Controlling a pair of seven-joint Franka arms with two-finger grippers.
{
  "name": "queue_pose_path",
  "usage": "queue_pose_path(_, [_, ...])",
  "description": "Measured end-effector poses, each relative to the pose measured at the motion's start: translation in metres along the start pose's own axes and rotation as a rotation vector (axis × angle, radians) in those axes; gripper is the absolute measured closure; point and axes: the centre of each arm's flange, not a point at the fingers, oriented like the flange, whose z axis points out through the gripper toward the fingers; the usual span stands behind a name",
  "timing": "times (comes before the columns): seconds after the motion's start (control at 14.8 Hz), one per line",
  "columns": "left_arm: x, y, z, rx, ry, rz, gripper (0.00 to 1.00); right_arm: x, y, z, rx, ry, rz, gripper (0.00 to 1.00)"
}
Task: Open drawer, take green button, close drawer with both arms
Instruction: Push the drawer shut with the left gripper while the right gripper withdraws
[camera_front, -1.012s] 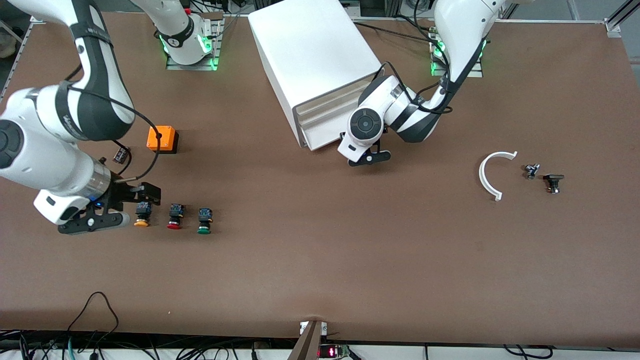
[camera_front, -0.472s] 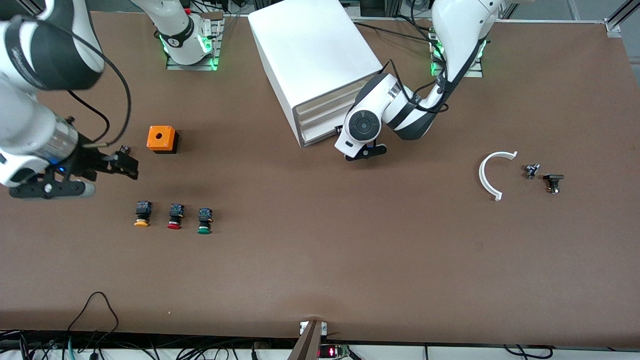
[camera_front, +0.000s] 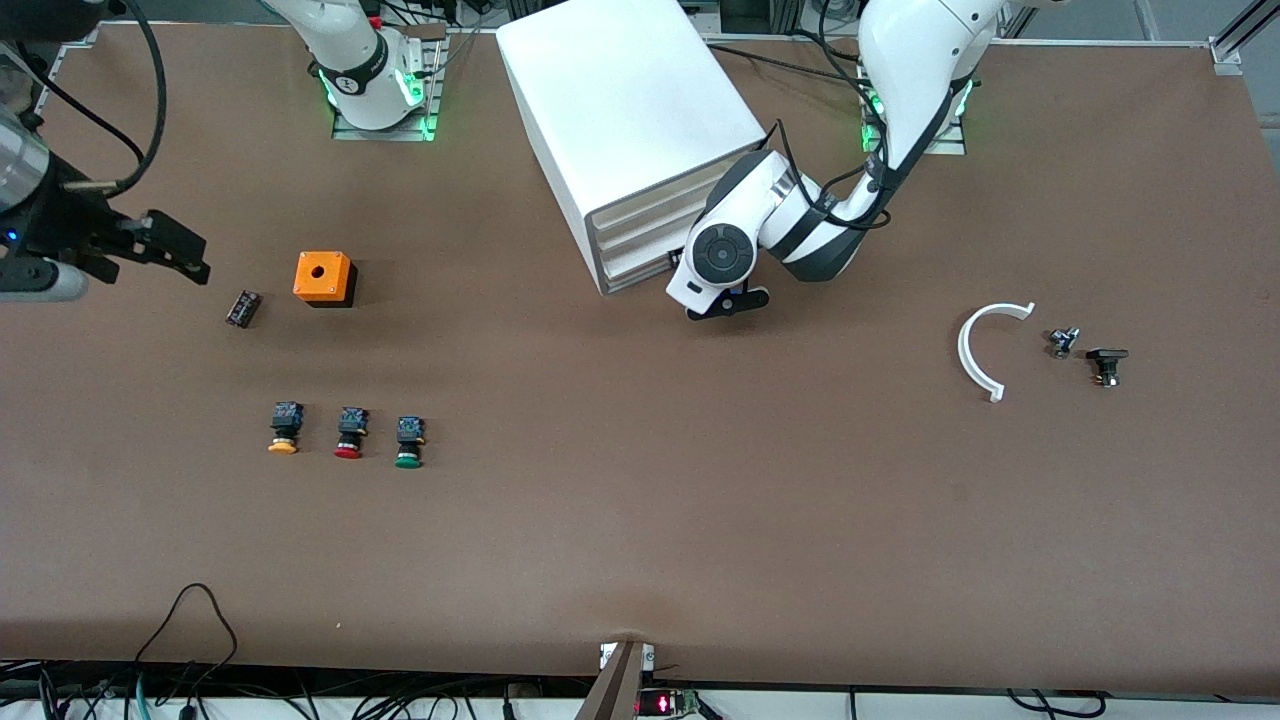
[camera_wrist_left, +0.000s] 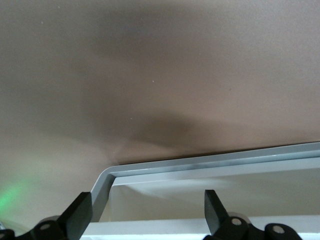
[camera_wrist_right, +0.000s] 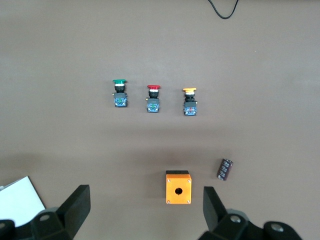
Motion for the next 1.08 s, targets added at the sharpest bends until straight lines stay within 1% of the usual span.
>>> queue_pose_path(0.13, [-0.003,0.002,0.0,-0.003,-0.005,0.003,0.01,-0.014,-0.001,-0.01,-0.004,0.004,0.0,0.0])
queue_pose_path(0.34, [-0.007,0.005,0.0,-0.033,-0.043,-0.013,0.01,-0.04,-0.001,-0.018,-0.011,0.009,0.001,0.0])
queue_pose_path(0.4, [-0.007,0.005,-0.001,-0.036,-0.045,-0.016,0.01,-0.047,0.0,-0.02,-0.012,0.018,0.005,0.0])
queue_pose_path(0.61, [0.002,0.001,-0.012,-0.054,-0.044,-0.031,0.01,-0.06,0.007,-0.014,-0.012,0.067,0.02,0.0])
queue_pose_path(0.74, [0.018,-0.012,-0.043,-0.068,-0.057,-0.059,0.01,-0.067,0.01,-0.006,-0.013,0.072,0.033,0.0])
queue_pose_path(0.88, [0.038,-0.037,-0.09,-0.087,-0.075,-0.091,0.01,-0.073,0.01,-0.002,-0.014,0.066,0.058,0.0])
queue_pose_path(0.94, [0.046,-0.05,-0.116,-0.104,-0.069,-0.104,0.01,-0.074,0.01,-0.002,-0.014,0.065,0.064,0.0])
queue_pose_path(1.01, [0.054,-0.063,-0.139,-0.123,-0.044,-0.113,0.01,-0.074,0.01,-0.002,-0.014,0.064,0.065,0.0])
queue_pose_path(1.08, [0.062,-0.078,-0.162,-0.137,-0.004,-0.111,0.01,-0.074,0.009,-0.002,-0.014,0.063,0.064,0.0])
